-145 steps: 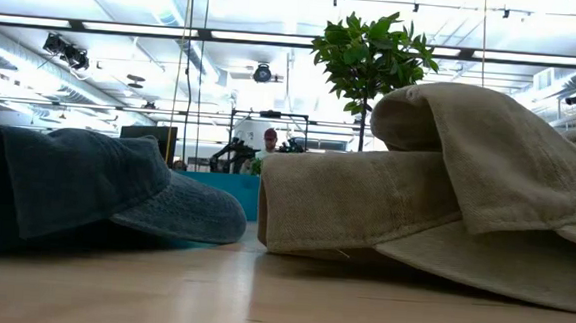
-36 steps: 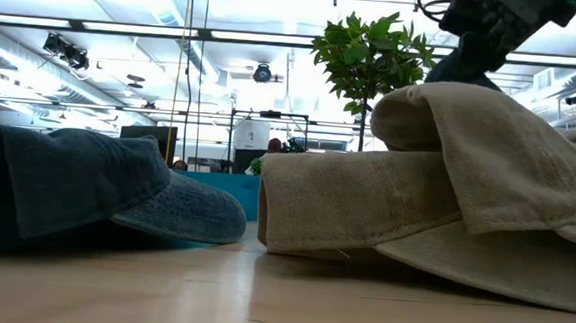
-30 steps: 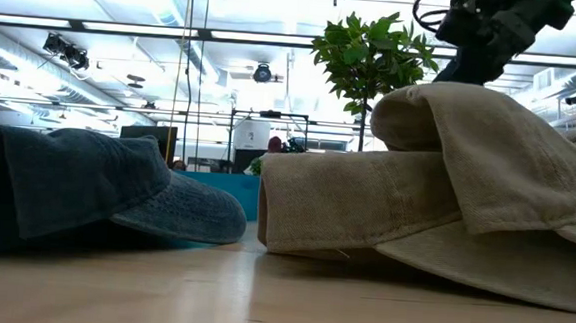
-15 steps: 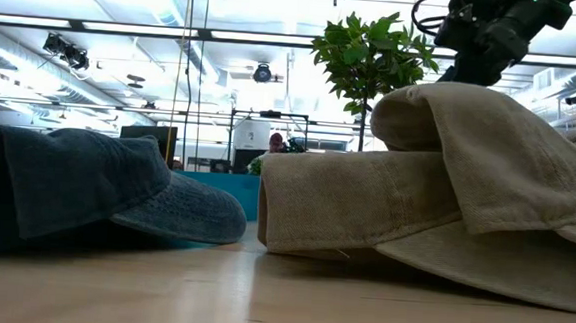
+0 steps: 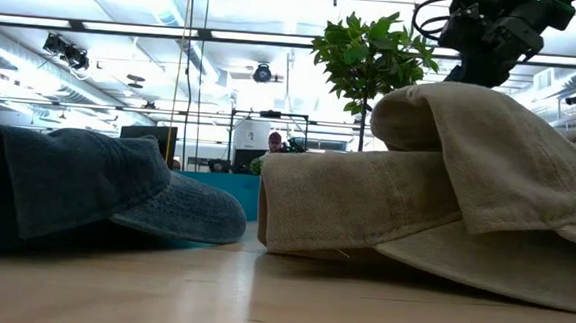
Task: Pick & Place hat
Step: Put the bottom blue cap into the red bin
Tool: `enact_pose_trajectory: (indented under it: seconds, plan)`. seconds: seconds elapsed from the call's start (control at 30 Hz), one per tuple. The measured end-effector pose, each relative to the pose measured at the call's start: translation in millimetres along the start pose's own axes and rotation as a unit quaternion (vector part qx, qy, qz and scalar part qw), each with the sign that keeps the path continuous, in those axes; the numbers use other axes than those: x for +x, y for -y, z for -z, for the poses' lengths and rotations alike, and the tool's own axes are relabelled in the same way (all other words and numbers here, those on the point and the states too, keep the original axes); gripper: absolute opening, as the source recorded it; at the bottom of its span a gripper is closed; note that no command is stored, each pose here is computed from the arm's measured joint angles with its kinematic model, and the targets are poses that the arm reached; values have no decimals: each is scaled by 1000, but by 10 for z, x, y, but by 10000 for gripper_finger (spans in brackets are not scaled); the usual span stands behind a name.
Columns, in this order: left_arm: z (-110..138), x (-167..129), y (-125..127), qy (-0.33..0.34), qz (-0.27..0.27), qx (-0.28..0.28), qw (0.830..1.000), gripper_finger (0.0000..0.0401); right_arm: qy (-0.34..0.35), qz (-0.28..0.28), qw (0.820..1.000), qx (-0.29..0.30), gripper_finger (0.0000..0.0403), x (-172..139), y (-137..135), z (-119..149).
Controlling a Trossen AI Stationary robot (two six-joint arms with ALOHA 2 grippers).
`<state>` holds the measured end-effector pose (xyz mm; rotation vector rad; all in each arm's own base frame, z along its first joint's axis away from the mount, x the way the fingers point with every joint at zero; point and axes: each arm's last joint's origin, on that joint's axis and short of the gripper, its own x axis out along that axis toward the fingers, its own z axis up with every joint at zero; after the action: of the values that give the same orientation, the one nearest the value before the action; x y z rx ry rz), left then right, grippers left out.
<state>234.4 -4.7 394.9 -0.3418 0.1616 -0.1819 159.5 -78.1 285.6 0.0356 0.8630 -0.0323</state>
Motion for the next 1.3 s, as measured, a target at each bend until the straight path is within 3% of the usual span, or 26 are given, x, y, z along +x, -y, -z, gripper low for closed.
enact_pose_trajectory:
  seconds: [0.73,1.1,1.3]
  plan:
    - [-1,0,-1,1,-2,0,1000,248,-82,-17,996,1,2,385,140,0]
    - [35,-1,-14,-17,-10,-5,1000,248,-95,-32,994,45,2,565,224,16]
    - [35,-1,-15,-17,-10,-5,1000,248,-77,-44,991,99,2,659,308,191]
